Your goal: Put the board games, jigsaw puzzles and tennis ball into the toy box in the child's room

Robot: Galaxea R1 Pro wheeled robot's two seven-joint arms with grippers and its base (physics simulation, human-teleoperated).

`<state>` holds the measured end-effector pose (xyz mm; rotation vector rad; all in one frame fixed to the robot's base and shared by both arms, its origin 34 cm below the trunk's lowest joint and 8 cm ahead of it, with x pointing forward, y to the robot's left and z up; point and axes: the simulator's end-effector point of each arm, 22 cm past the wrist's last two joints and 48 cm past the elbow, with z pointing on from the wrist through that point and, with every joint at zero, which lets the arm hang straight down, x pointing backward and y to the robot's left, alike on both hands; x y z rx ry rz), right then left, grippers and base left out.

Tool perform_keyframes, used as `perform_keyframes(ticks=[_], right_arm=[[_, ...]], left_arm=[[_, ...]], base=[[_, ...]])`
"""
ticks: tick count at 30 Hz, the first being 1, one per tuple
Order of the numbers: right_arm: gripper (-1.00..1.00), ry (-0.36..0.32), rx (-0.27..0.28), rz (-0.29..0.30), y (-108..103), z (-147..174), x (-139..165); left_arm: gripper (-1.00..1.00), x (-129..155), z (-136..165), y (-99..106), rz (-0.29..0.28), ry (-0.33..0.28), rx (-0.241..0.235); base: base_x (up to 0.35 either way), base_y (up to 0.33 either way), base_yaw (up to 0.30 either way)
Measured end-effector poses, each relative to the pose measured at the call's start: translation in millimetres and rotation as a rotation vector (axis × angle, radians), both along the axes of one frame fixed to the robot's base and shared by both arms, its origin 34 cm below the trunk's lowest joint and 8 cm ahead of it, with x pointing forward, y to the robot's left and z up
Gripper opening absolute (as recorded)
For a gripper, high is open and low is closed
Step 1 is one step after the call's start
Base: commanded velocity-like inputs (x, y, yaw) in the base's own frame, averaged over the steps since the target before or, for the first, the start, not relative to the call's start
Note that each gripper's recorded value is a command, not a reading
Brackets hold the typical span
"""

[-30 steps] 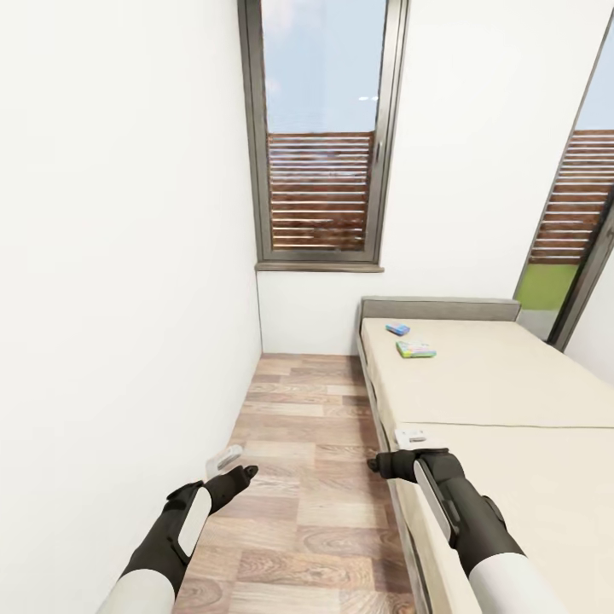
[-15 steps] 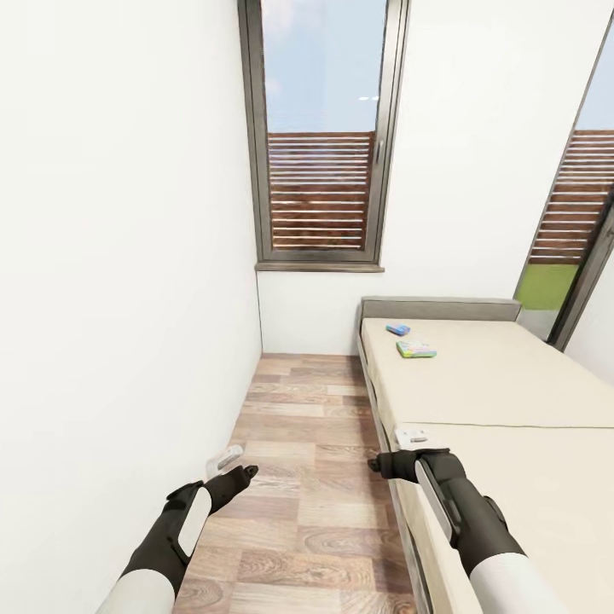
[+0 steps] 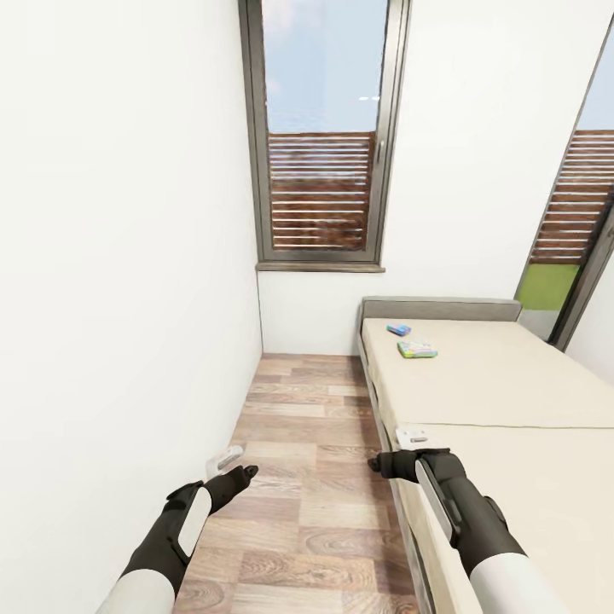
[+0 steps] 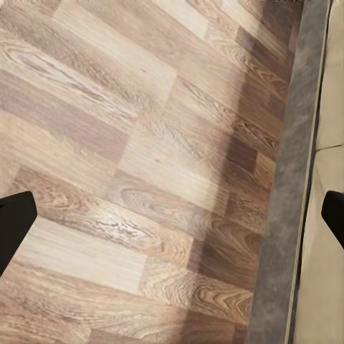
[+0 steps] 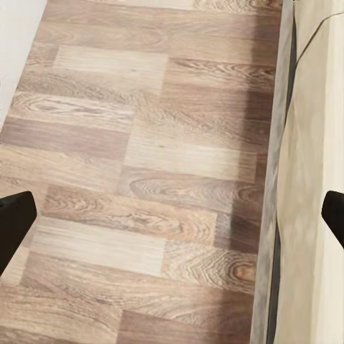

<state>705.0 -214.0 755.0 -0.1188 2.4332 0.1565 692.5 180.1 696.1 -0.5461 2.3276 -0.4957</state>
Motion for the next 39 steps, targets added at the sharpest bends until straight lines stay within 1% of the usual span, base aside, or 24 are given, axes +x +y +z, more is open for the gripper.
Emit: perform_keyframes(ticks=[6, 16, 39], right_arm=[[1.0, -0.001, 0.001, -0.001, 0.2, 0.5, 0.2], [1.0, -0.002, 0.001, -0.002, 0.6, 1.2, 0.7], [1.0, -0.003, -0.001, -0.002, 0.2, 1.1, 0.7]], left_arm=[[1.0, 0.0, 0.0, 0.0, 0.0, 0.0, 0.0], [1.0, 0.0, -0.2, 0.1, 0.0, 0.0, 0.001], [1.0, 0.1, -0.1, 0.0, 0.0, 0.0, 0.0]], base=[[0.078, 0.129, -0.104], [0.016, 0.025, -0.108], [0.002, 0.003, -0.014]])
